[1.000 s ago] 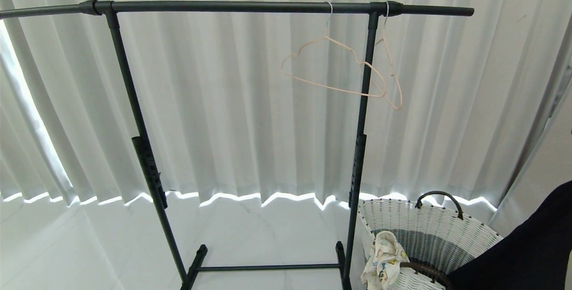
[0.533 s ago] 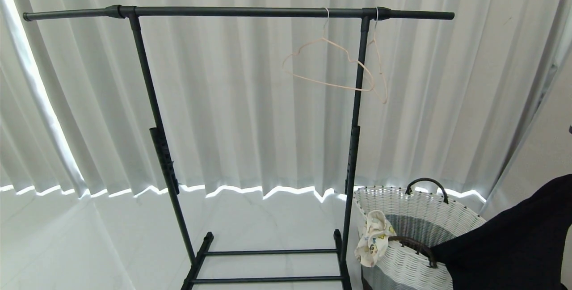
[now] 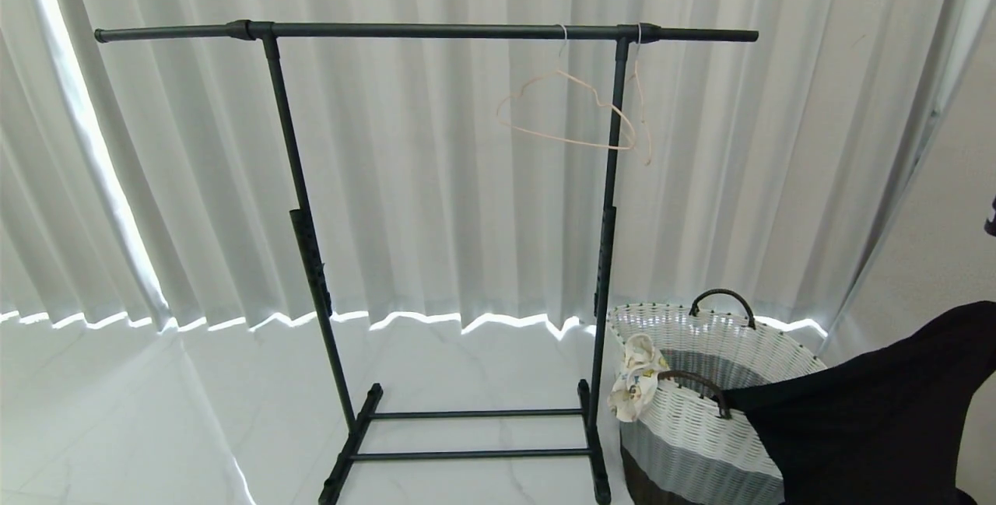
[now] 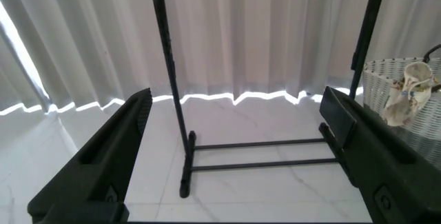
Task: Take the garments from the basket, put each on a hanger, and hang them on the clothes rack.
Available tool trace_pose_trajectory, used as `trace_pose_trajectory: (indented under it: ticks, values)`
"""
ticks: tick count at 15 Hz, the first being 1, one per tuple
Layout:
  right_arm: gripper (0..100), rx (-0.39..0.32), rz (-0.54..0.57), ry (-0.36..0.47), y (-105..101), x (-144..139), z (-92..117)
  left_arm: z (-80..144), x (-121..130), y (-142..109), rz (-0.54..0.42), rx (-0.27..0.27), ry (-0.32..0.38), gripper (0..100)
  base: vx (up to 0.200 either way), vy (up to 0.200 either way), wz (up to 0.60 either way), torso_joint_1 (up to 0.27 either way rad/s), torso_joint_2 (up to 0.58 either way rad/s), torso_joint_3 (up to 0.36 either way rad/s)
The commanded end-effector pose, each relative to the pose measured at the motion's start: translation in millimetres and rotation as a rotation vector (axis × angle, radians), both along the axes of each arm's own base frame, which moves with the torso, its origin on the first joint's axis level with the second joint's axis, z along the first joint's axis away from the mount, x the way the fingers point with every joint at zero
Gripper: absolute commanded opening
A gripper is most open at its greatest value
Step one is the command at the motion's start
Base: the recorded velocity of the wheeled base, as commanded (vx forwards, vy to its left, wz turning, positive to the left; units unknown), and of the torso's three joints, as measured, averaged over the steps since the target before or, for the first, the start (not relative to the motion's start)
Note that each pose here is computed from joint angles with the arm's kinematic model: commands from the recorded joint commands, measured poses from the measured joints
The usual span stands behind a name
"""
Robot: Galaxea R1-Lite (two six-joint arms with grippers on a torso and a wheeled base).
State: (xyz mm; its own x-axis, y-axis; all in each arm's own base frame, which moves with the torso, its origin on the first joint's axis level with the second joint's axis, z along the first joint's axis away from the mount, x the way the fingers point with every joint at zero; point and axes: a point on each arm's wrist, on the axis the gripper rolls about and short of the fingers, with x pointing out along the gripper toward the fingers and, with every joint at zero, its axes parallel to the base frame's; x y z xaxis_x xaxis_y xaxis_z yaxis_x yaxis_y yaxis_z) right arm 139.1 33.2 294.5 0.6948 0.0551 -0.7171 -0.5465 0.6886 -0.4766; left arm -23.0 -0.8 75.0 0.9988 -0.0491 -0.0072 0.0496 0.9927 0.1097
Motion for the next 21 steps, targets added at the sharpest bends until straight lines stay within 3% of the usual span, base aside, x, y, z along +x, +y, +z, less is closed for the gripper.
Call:
trace_pose_trajectory:
  ticks: [1, 11, 13, 16, 17, 18, 19, 21]
  values:
    - [0, -0.002, 0.022, 0.010, 4, 3, -2, 0, 0, 0, 0.000, 0.000, 0.002, 100, 0.000, 0.200, 0.00, -0.002, 0.00, 0.002]
    - [0, -0.005, 0.143, 0.038, 26, 10, -7, 0, 0, 0, 0.000, -0.003, 0.002, 100, 0.000, 0.200, 0.00, 0.005, 0.00, 0.003]
    - [0, 0.014, 0.165, 0.049, 34, 10, -8, 0, 0, 0, 0.000, -0.004, 0.001, 100, 0.000, 0.000, 0.00, 0.000, 0.00, 0.000]
    - [0, 0.090, 0.195, 0.099, 59, 9, -13, 0, 0, 0, 0.000, -0.027, 0.005, 100, 0.000, 0.000, 0.00, 0.000, 0.00, 0.000]
    - [0, 0.140, 0.206, 0.121, 76, 10, -14, 0, 0, 0, 0.000, -0.027, 0.003, 100, 0.000, 0.000, 0.00, 0.000, 0.00, 0.000]
    - [0, 0.174, 0.219, 0.132, 87, 11, -16, 0, 0, 0, -0.001, -0.015, 0.004, 100, 0.000, 0.000, 0.00, 0.000, 0.00, 0.000]
    - [0, 0.200, 0.232, 0.134, 100, 14, -18, 0, 0, 0, -0.002, 0.031, 0.002, 100, 0.000, 0.000, 0.00, 0.000, 0.00, 0.000]
    - [0, 0.203, 0.250, 0.148, 117, 23, -21, 0, 0, 0, -0.002, 0.032, 0.002, 100, 0.000, 0.000, 0.00, 0.000, 0.00, 0.000]
